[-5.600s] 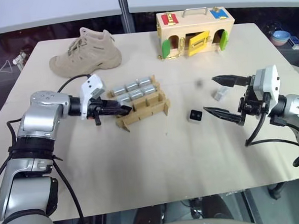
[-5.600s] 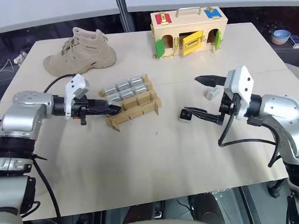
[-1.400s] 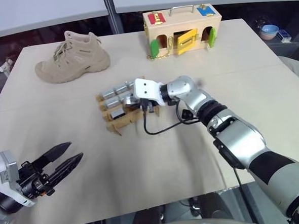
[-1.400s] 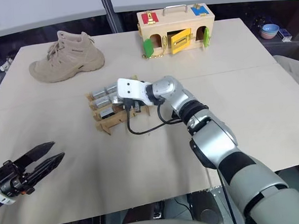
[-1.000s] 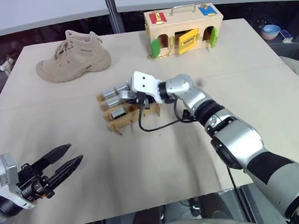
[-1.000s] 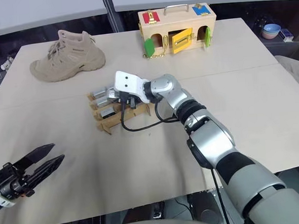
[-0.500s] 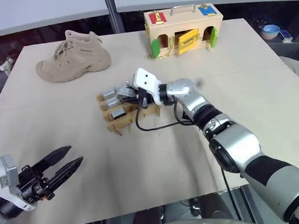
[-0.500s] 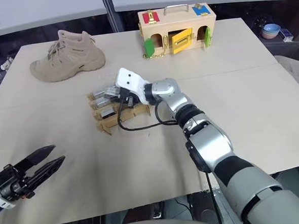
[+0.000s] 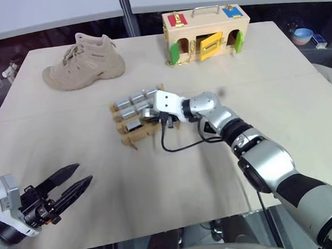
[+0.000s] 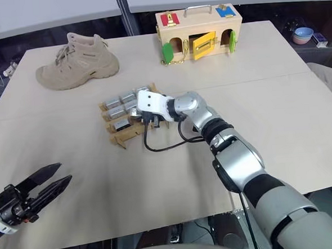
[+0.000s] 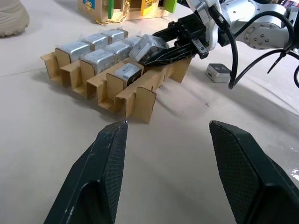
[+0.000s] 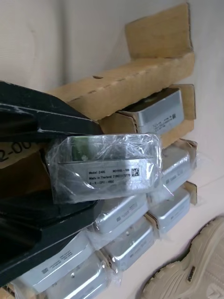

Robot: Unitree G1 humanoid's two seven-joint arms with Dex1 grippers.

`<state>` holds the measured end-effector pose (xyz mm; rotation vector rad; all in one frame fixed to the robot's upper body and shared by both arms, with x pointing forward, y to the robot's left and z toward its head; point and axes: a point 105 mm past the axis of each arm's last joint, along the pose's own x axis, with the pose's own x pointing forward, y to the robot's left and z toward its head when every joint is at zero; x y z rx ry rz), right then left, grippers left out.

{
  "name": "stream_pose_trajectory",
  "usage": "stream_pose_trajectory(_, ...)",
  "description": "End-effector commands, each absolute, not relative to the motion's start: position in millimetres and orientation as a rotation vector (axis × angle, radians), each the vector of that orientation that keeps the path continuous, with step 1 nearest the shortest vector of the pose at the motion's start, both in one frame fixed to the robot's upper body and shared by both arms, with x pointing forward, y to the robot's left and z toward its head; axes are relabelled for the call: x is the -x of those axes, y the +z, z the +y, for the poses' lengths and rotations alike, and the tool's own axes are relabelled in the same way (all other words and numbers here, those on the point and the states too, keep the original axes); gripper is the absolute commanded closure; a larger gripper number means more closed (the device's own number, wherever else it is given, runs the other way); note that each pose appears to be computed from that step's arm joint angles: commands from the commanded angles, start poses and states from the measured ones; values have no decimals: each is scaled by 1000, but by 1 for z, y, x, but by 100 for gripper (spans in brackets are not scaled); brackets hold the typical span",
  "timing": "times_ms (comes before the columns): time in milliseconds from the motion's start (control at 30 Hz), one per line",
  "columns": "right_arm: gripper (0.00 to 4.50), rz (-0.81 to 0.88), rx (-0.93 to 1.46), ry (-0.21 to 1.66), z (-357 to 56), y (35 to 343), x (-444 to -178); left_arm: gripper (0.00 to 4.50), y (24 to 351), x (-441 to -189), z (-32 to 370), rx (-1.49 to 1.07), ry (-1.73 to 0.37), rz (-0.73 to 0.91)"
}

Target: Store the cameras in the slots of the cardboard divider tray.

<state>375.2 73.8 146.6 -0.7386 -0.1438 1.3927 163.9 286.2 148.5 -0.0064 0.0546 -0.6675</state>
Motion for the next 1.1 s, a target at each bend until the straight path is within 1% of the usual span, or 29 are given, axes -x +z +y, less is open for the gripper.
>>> stream_pose_trajectory(33, 369, -169, 848, 1427, 69, 148, -374, 158, 151, -162, 284, -19, -686, 40)
stream_pose_trajectory(367, 369, -148, 974, 1439, 69, 150, -376, 158, 151, -163, 282, -33, -696, 41)
stream_pose_trajectory(500, 369, -140, 1013, 1472, 71, 150, -373, 158, 151, -163, 282, -34, -697, 42)
stream_pose_trajectory(700, 369, -85, 990, 1518, 74, 150, -370, 158, 151, -164, 281, -34, -699, 41)
stream_pose_trajectory(733, 257, -99, 975, 1510, 75, 154, -371, 158, 151, -164, 280, -34, -699, 40)
stream_pose_trajectory(767, 225, -126, 959, 1489, 76, 160, -373, 158, 151, -164, 280, -34, -700, 39)
stream_pose_trajectory(833, 132, -170, 941, 1475, 75, 171, -374, 158, 151, -164, 280, -33, -701, 38)
stream_pose_trajectory(867, 103, -196, 902, 1485, 74, 180, -373, 158, 151, -164, 280, -33, -702, 38)
stream_pose_trajectory(967, 103, -266, 802, 1521, 68, 203, -367, 158, 152, -166, 279, -33, -705, 36)
stream_pose_trajectory(1033, 103, -294, 762, 1537, 62, 211, -361, 158, 152, -168, 279, -32, -709, 34)
stream_pose_trajectory(1100, 103, -325, 745, 1514, 54, 218, -357, 158, 151, -171, 277, -31, -724, 35)
